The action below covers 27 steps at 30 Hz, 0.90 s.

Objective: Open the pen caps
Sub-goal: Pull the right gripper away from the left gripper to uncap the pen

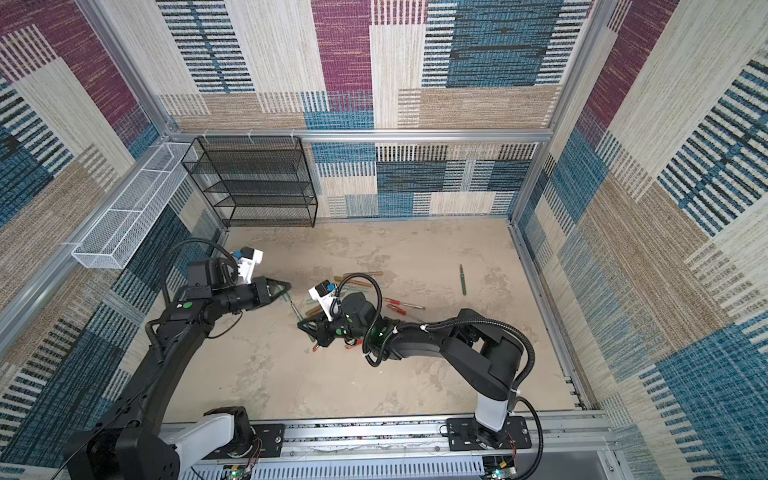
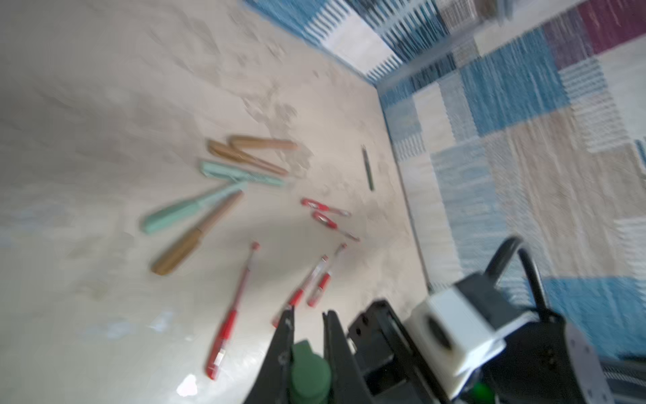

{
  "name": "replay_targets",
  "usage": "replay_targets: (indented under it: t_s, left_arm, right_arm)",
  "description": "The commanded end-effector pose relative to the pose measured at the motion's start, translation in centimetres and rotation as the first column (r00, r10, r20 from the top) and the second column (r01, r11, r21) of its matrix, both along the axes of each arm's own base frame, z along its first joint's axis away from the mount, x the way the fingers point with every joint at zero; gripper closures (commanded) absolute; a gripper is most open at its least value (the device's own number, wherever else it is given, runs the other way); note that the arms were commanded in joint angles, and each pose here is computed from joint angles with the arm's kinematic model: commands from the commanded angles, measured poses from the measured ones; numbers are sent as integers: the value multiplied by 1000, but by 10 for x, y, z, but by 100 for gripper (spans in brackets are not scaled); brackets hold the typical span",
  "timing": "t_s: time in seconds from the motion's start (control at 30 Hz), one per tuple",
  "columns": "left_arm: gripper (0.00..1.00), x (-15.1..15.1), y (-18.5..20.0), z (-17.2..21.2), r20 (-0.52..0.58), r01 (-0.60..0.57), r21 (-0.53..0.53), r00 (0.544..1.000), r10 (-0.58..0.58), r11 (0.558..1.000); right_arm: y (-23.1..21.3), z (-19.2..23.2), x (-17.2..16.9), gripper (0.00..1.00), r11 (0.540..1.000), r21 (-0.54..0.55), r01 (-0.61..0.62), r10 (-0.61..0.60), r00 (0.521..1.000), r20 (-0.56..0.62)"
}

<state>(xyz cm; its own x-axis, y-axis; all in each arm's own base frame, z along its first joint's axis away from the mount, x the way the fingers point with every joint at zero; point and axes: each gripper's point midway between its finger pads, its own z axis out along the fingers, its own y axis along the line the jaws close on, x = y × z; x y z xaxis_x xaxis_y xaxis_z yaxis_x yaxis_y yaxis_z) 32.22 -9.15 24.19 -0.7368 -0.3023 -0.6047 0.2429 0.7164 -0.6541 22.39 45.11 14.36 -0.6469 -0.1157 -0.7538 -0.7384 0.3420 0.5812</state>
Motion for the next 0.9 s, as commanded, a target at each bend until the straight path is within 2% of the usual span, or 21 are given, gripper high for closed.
replay_targets:
  t_s: [0.0, 0.2, 0.33, 0.5, 0.67, 0.8, 0.87]
  left_arm:
    - [100, 15, 14, 8, 68, -67, 52, 996, 63, 996]
    - [100, 24, 25, 1, 47, -111, 73, 993, 107, 991]
    - [100, 35, 39, -24, -9, -141, 164, 989, 145, 976]
    - [100, 50, 41, -59, -103, -100, 290, 986, 134, 952]
    - [100, 62, 44, -100, -218, 8, 489, 969, 113, 872]
    - [100, 73, 50, -138, -326, 64, 547, 935, 142, 834]
    - [100, 77, 56, -153, -362, 80, 576, 917, 166, 813]
  right_arm:
    - [-12, -20, -2, 100, 997, -77, 29, -32, 998, -44]
    - [-23, -15, -2, 100, 995, -75, 62, -64, 998, -25]
    - [-34, -6, 1, 100, 991, -84, 109, -109, 994, -2]
    - [-53, -6, 5, 100, 977, -130, 167, -166, 986, 17]
    - [-77, 0, 9, 100, 958, -147, 247, -247, 969, 15]
    - [-100, 3, 19, 100, 928, -205, 310, -311, 950, 25]
    - [-112, 12, 19, 100, 920, -195, 340, -336, 940, 51]
